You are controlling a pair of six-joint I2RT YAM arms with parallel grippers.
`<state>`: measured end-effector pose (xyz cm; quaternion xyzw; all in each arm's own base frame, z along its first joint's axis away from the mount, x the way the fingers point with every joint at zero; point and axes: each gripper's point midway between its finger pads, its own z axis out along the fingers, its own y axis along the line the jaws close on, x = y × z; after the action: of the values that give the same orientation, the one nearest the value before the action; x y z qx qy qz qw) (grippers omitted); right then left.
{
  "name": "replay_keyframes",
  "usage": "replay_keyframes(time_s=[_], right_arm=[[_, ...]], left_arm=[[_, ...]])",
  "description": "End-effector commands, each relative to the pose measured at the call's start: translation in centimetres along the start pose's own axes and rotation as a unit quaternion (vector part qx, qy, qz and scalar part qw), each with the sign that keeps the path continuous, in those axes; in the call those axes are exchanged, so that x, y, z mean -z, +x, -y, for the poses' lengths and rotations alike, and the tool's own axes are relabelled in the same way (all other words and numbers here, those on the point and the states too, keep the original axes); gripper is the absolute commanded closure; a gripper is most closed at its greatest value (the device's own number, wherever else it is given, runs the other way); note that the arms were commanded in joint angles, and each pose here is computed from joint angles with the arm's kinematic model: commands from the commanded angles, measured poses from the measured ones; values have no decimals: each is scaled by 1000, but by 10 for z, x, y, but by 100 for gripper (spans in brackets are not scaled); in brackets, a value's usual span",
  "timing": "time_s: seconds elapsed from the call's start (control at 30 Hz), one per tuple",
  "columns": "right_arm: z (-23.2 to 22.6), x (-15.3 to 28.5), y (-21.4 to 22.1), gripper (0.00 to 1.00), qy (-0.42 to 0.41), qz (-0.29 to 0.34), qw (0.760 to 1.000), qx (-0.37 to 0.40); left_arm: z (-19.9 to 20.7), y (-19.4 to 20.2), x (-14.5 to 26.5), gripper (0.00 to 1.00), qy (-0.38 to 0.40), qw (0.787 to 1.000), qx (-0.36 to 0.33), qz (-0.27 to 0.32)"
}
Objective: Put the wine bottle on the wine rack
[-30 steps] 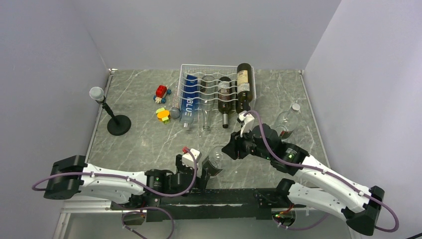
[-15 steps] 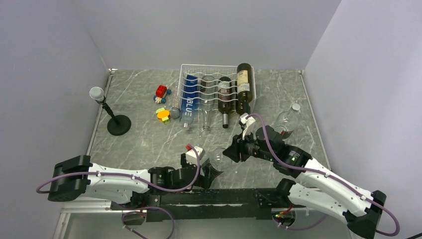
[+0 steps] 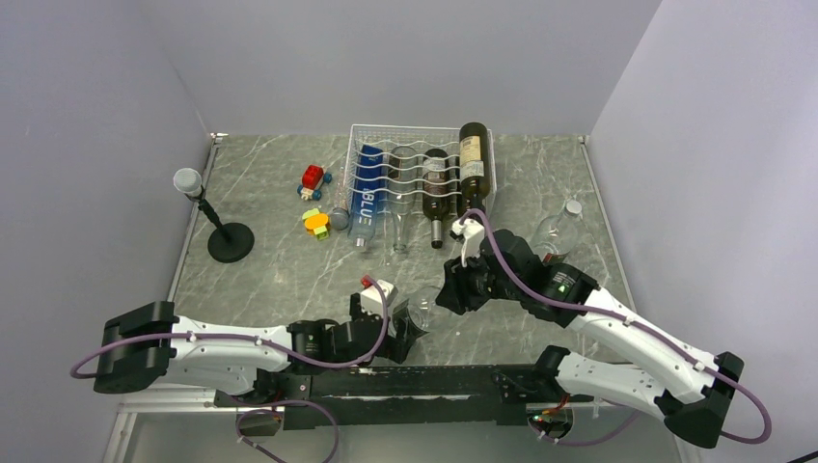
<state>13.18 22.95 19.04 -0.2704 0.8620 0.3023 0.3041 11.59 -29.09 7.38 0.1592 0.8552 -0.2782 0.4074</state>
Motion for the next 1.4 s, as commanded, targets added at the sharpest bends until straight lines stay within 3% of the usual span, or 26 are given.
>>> replay_keyframes(time_s=[0.0, 0.7, 1.1, 1.37], right_arm=[[-30, 11, 26, 100, -69, -73, 995, -13], [-17, -2, 103, 100, -75, -154, 983, -62], [13, -50, 102, 100, -17, -99, 992, -71], [24, -81, 87, 100, 6, -20, 998, -57]], left_arm=[[0, -44, -7, 1, -20, 996, 41, 72], [-9, -70, -32, 1, -53, 994, 39, 84], [-13, -81, -27, 1, -57, 993, 42, 93], [-22, -90, -9, 1, -65, 991, 50, 108]])
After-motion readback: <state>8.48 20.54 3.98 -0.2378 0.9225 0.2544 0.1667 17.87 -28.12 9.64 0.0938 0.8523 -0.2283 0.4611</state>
